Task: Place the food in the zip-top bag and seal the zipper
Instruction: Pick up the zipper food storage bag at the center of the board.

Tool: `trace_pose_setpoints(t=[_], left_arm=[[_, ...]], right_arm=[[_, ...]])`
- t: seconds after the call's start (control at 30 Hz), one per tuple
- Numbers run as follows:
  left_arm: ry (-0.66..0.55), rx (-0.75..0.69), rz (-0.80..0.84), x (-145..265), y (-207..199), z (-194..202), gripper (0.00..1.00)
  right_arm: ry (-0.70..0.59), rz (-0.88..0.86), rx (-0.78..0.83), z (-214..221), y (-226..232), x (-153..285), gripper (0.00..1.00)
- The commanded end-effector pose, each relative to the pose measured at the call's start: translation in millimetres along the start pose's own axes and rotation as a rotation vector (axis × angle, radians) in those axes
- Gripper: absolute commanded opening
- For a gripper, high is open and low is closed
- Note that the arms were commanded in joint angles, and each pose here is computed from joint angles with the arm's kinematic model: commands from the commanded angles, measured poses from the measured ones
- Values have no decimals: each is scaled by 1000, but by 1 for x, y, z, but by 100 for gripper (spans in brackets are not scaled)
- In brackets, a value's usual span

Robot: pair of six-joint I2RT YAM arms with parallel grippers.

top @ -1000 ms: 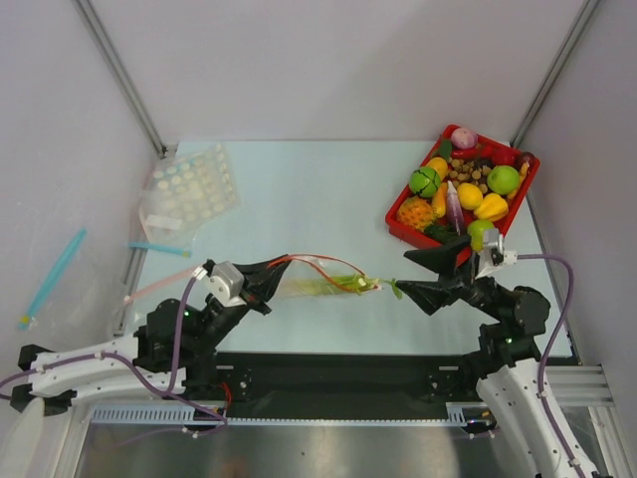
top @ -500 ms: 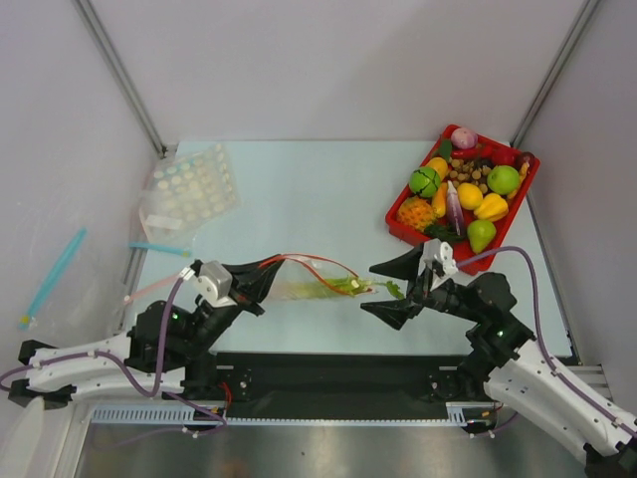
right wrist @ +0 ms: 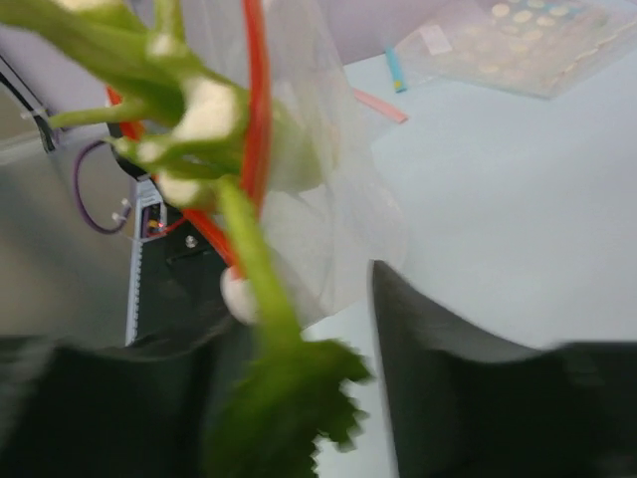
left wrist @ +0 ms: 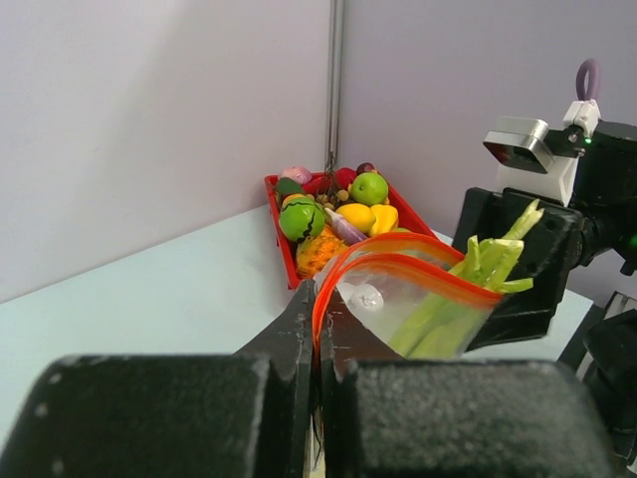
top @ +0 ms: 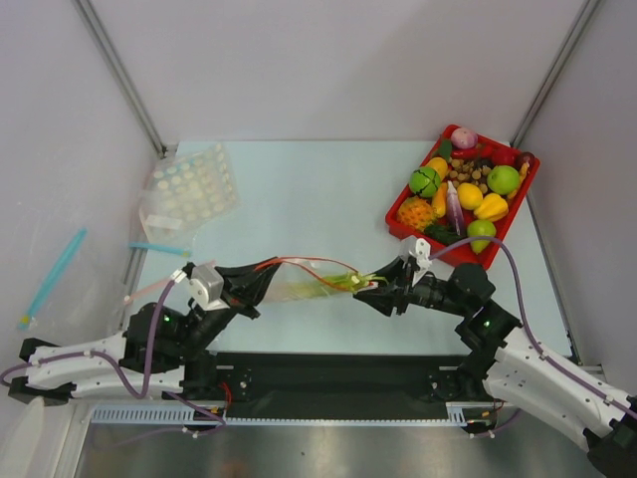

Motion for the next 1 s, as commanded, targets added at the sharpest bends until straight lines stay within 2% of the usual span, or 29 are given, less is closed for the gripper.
trace_pose_setpoints(t=[0.0, 0.03, 0.07, 0.13, 0.3, 0.53, 0.6, 0.63, 0.73, 0.77, 0.83, 0.87, 0.97], left_arm=[[-59, 66, -25, -4, 5, -22, 0], [-44, 59, -38, -6, 4, -18, 0], [-41, 56, -51, -8, 5, -15, 0], [-9, 47, -104, -11, 8, -5, 0], [37, 47, -186, -21, 17, 20, 0], [173, 35, -197, -47, 10, 65, 2], [180, 48, -180, -49, 6, 67, 14], [184, 45, -173, -49, 6, 69, 25], [180, 40, -97, -49, -5, 66, 43], [187, 27, -75, -49, -8, 65, 53], [190, 25, -55, -49, -10, 63, 61], [189, 23, -55, -50, -10, 61, 69], [195, 5, -81, -50, -5, 61, 80]], right_arm=[[-71, -57, 32, -29, 16, -3, 41], [-77, -59, 31, -32, 18, -3, 33], [-81, -48, 26, -33, 16, -3, 15], [-97, 16, 13, -36, 7, -1, 2], [-120, 146, -22, -39, -13, 3, 0], [-135, 330, -89, -41, -49, 14, 0], [-138, 391, -119, -41, -66, 21, 0], [-125, 394, -148, -37, -71, 21, 0], [-109, 380, -184, -32, -83, 25, 0], [-104, 371, -196, -30, -85, 26, 0], [-89, 329, -202, -26, -85, 25, 0], [-75, 316, -208, -22, -86, 22, 0], [-43, 272, -199, -18, -84, 17, 0]])
Point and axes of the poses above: each gripper's point midway between its finger pads, its own x axis back along the fingers, its own y axis along the line the jaws close on, z = x × y, the point moved 1 cm from there along x, back along the fingers, and after that the axes turned 12 degrees about -x, right-handed, at the moved point
